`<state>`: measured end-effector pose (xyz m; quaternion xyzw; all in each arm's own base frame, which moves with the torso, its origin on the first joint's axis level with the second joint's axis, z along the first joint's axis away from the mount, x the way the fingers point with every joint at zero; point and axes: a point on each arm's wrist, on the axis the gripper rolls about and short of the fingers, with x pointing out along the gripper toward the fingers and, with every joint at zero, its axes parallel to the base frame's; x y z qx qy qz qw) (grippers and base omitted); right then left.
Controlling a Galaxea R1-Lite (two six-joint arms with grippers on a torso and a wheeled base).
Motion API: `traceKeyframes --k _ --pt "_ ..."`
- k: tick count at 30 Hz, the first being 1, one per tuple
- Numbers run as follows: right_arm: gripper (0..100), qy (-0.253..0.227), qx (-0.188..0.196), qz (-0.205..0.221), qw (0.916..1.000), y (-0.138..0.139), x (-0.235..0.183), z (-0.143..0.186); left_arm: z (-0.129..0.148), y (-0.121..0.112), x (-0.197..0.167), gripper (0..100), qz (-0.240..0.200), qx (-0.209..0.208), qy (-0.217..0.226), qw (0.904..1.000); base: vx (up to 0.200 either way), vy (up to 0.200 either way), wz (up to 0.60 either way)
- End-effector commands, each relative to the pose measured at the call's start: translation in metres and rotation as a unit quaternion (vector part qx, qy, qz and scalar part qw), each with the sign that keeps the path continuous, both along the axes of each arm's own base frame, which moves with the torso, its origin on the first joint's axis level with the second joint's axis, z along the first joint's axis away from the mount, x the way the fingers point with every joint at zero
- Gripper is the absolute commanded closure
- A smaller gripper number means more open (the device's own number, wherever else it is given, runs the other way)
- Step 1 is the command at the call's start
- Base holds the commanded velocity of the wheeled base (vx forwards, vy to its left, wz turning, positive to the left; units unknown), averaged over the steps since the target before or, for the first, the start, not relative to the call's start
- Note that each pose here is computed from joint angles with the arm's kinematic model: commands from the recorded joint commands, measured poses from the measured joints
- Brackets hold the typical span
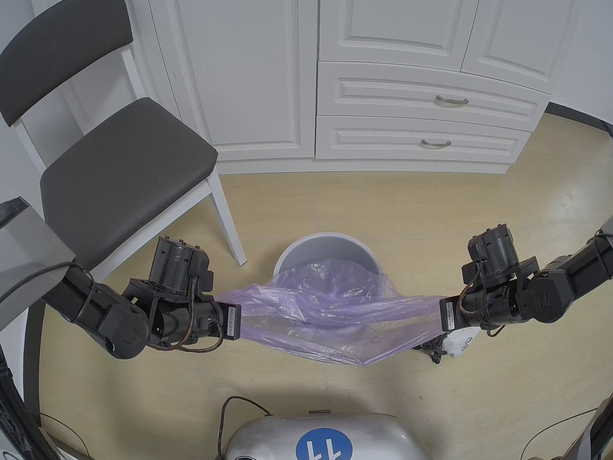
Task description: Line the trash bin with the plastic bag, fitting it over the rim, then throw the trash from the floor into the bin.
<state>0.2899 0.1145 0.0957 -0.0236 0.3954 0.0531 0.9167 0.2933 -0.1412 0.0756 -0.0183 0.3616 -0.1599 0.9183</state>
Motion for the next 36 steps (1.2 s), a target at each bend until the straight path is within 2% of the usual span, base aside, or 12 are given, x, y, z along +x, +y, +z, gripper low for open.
traceKeyframes --k 1,16,26,32,36 --pt "100 -0.004 -0.003 0.005 1.0000 -0.003 -0.005 0.004 0.004 0.001 -0.003 100 -0.006 0.004 -0.006 1.0000 0.000 0.000 0.00" --pt "100 -0.006 -0.028 0.032 0.9991 -0.010 -0.019 0.009 0.010 0.004 -0.016 100 -0.024 0.020 -0.008 0.9995 0.000 0.000 0.00" --pt "100 -0.005 -0.031 0.036 0.9988 -0.011 -0.022 0.009 0.011 0.004 -0.020 100 -0.031 0.028 0.000 0.9991 0.000 0.000 0.00" --pt "100 0.004 -0.037 0.043 0.9984 -0.009 -0.020 0.003 0.004 0.001 -0.017 100 -0.034 0.032 0.009 0.9989 0.000 0.000 0.00" --pt "100 0.018 -0.043 0.041 0.9981 -0.006 -0.014 -0.009 -0.010 -0.003 -0.011 100 -0.035 0.036 0.022 0.9985 0.000 0.000 0.00"
